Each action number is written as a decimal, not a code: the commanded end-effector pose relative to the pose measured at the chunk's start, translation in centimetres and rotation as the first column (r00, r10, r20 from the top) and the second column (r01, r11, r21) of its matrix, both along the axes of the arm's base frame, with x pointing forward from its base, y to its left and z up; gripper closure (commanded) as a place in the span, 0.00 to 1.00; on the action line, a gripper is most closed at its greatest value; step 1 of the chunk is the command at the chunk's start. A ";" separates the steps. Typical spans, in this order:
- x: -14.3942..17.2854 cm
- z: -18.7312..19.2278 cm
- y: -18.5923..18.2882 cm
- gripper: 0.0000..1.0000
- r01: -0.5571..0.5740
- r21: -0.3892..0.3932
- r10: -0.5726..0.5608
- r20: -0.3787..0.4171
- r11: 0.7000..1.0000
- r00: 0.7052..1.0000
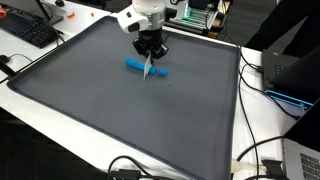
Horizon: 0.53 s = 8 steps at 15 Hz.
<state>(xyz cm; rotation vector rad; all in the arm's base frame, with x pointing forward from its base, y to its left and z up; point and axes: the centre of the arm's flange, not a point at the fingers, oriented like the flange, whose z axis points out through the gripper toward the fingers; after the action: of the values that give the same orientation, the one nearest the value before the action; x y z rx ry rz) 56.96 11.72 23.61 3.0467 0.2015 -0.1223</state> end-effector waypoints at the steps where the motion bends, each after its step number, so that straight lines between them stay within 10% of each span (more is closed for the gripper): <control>1: -1.2 -1.1 1.2 0.98 0.022 0.023 -0.020 -0.064 0.999 0.998; 8: -0.9 0.0 0.7 0.98 0.060 0.005 -0.060 -0.048 0.998 0.997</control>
<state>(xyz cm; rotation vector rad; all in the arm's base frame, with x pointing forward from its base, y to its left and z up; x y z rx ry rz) 56.69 12.00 23.64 3.0606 0.1587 -0.1645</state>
